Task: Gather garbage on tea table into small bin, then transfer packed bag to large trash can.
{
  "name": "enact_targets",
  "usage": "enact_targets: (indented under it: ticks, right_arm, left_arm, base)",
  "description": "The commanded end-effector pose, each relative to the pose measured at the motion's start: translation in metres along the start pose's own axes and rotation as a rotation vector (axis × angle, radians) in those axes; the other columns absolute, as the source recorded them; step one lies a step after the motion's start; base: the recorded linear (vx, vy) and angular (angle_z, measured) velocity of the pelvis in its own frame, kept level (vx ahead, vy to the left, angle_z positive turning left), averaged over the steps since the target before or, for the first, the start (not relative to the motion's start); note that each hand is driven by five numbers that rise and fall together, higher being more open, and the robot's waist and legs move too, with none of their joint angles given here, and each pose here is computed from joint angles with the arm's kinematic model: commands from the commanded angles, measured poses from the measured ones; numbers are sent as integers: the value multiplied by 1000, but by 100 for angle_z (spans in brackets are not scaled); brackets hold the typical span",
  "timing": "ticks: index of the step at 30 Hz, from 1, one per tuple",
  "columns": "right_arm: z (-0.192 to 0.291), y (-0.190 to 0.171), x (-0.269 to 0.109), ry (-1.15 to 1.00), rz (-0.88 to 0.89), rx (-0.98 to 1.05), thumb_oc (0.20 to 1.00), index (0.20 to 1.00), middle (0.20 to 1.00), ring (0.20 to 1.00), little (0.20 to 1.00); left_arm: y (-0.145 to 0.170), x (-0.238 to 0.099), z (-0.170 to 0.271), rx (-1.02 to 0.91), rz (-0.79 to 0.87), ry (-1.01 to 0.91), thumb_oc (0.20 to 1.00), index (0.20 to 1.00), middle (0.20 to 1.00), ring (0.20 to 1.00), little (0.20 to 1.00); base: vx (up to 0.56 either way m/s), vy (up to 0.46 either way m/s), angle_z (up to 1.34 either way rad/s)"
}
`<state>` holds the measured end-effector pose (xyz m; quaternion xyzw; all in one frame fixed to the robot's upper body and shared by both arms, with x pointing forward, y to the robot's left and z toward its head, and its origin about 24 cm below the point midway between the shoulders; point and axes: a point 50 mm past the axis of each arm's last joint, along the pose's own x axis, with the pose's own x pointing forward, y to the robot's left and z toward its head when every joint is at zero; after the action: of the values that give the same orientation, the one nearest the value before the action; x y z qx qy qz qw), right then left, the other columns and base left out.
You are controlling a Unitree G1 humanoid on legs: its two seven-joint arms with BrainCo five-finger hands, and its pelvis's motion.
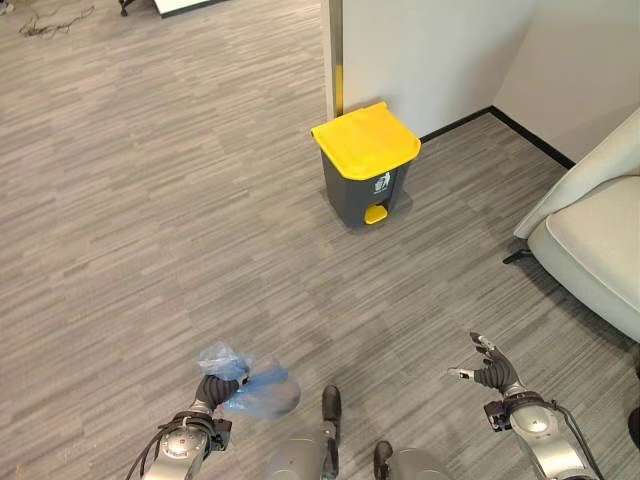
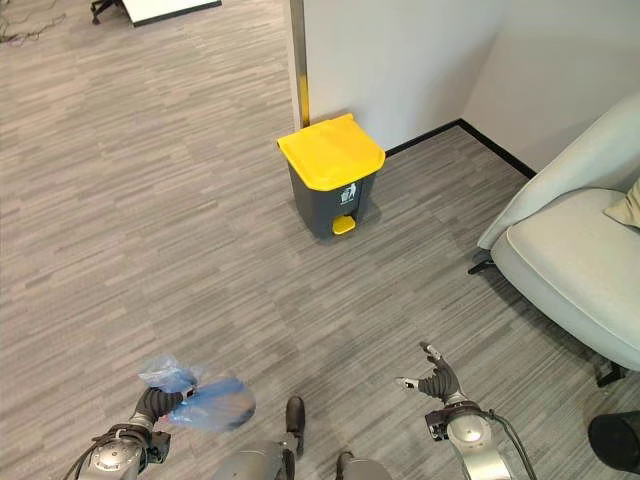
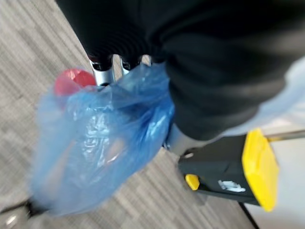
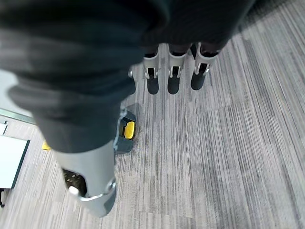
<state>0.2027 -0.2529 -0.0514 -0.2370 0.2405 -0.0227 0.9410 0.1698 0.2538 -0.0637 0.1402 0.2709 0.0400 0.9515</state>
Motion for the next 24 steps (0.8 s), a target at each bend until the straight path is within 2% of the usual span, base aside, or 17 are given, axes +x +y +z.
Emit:
enact_targets:
  ticks: [1, 8, 19, 24]
  right_arm:
    - [34, -7, 8, -144, -9, -31, 1000, 1000, 1000, 1000, 1000]
    - [39, -9, 10, -160, -4, -33, 1000, 1000, 1000, 1000, 1000]
    - [22, -19, 1, -113, -25, -47, 1000, 1000, 1000, 1000, 1000]
    - [21, -27, 4, -100, -76, -22, 1000, 1000, 1000, 1000, 1000]
  left_arm:
    - [14, 3, 26, 31, 39, -132, 200, 200, 200, 200, 200]
    - [14, 6, 28, 4, 59, -143, 200, 200, 200, 200, 200]
    - [3, 6, 25, -34, 25, -122, 200, 200, 200, 200, 200]
    - [1, 11, 30, -19, 19, -133, 200, 200, 200, 200, 200]
  base:
    - [138, 44, -36]
    - [254, -118, 3]
    - [375, -356, 40]
    - [157, -56, -8]
